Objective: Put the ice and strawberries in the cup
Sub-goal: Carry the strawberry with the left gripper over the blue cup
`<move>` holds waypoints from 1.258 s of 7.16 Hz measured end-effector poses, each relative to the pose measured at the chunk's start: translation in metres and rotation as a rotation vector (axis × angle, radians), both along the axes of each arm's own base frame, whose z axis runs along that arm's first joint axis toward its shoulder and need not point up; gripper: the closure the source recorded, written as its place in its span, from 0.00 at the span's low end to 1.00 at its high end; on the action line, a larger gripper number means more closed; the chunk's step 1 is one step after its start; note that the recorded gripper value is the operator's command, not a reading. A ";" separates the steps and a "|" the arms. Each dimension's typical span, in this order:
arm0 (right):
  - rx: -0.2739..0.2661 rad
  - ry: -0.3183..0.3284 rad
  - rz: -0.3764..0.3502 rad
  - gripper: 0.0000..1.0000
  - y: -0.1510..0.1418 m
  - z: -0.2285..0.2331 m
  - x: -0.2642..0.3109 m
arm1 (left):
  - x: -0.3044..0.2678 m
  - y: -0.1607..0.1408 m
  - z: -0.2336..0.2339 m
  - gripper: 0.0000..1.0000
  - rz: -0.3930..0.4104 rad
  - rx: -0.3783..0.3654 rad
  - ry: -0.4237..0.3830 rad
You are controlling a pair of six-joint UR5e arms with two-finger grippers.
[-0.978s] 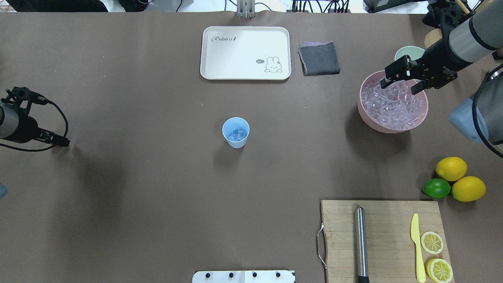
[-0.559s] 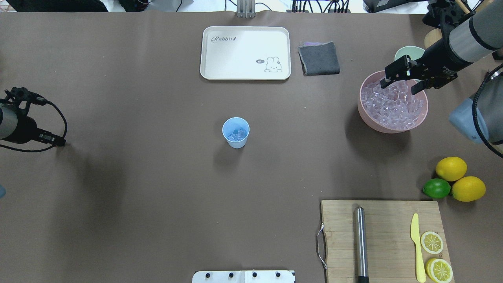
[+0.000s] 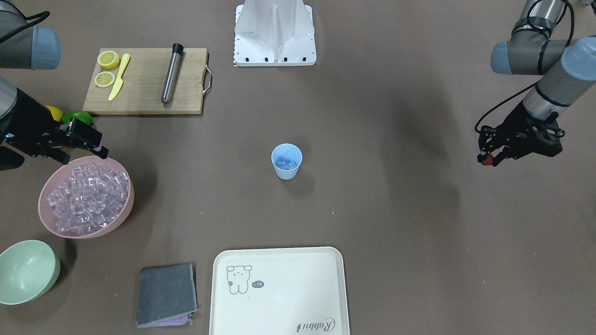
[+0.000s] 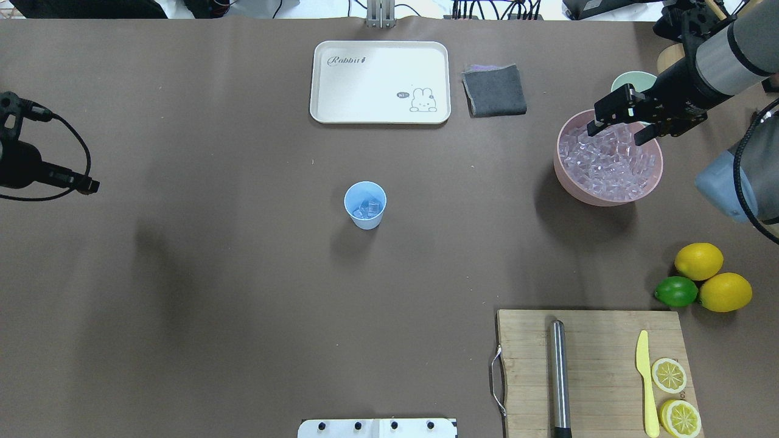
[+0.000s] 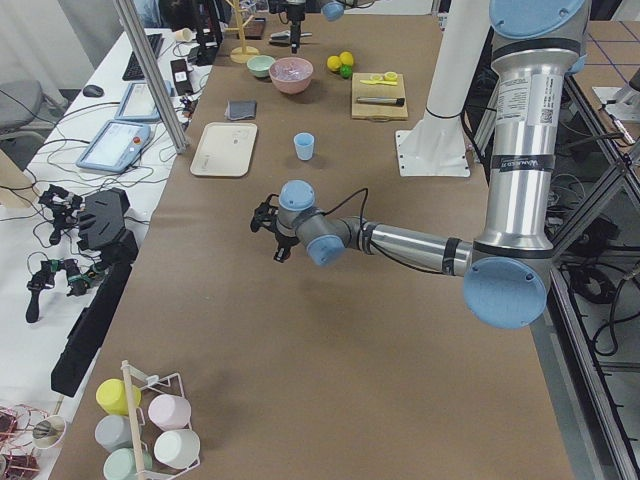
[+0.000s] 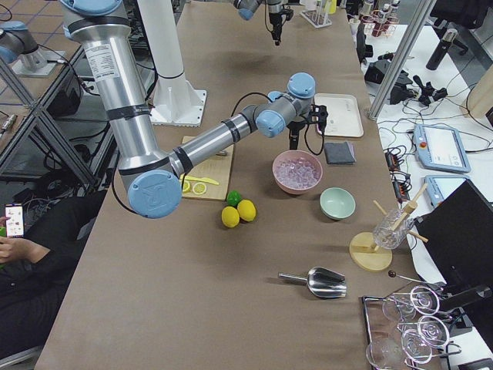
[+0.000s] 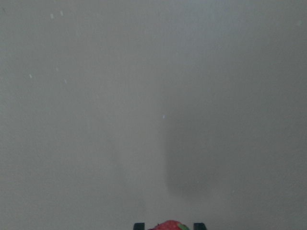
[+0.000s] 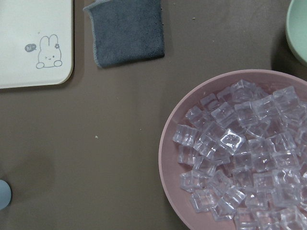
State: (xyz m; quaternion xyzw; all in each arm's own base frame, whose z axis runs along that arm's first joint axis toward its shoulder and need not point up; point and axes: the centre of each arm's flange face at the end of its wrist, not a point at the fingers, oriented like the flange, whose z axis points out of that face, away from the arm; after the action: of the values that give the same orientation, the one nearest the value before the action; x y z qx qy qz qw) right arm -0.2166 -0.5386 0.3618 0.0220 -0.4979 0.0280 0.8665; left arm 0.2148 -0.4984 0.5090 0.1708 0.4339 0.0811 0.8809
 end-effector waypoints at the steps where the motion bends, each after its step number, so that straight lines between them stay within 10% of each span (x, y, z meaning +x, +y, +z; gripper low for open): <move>1: 0.000 0.003 0.002 0.01 0.000 0.001 0.000 | 0.002 -0.013 -0.042 1.00 -0.014 -0.009 0.038; 5: -0.002 0.013 0.011 0.01 -0.002 0.005 0.001 | 0.087 -0.027 -0.215 1.00 -0.090 -0.169 0.278; 9: 0.000 0.022 0.018 0.01 -0.003 0.007 0.000 | 0.243 0.047 -0.319 1.00 -0.141 -0.261 0.395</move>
State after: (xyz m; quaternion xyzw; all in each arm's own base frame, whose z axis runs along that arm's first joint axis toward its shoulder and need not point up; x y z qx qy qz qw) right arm -0.2163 -0.5421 0.3685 0.0268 -0.4881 0.0355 0.8717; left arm 0.4573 -0.4510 0.1901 0.0982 0.5915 -0.0724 0.7970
